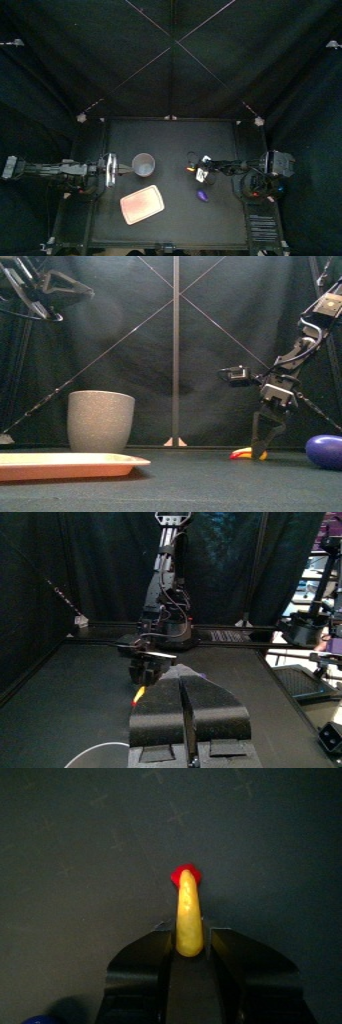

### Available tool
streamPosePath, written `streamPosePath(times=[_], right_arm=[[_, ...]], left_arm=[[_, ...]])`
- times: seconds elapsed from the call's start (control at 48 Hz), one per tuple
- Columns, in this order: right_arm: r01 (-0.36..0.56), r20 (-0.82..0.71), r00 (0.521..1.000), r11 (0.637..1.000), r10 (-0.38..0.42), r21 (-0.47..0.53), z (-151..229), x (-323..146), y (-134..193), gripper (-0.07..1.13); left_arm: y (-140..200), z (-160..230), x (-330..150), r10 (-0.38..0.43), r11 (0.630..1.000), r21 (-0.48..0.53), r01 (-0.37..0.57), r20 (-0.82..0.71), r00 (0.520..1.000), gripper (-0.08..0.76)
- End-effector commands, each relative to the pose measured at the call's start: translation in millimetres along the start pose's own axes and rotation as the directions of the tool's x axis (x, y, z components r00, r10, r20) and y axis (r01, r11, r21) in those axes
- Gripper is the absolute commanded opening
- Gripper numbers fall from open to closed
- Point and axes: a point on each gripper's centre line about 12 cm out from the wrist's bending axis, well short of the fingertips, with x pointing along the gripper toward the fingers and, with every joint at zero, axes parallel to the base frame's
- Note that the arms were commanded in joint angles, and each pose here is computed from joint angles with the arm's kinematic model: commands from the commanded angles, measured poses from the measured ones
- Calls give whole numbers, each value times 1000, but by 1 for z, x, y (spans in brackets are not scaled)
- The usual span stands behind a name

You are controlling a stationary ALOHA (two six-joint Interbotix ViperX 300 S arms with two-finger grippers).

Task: Pick the shrimp then place it in the grey bowl
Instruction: Place shrimp in the grey bowl

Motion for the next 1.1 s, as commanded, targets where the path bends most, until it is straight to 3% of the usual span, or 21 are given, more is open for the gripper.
streamPosePath(times=[0.021,0.271,0.542,0.667,0.854,1.104], right_arm=[[-5,35,999,1000,5,2,12,-3,2,588],[-58,205,976,997,67,-51,65,-30,26,584],[-75,470,867,976,164,-202,152,-74,65,582],[-59,541,820,968,187,-245,180,-70,75,582],[-62,583,786,965,204,-255,210,-44,87,588],[-67,575,790,963,210,-260,230,-6,99,609]], left_arm=[[0,5,2,-2,1000,0,2,17,1000,-2],[0,7,2,-2,1000,0,2,25,1000,-1],[0,6,1,0,1000,2,0,23,1000,-1],[0,6,2,-2,1000,1,2,21,1000,-1],[0,5,2,-2,1000,1,2,20,1000,-1],[0,4,1,0,1000,0,0,17,1000,-1]])
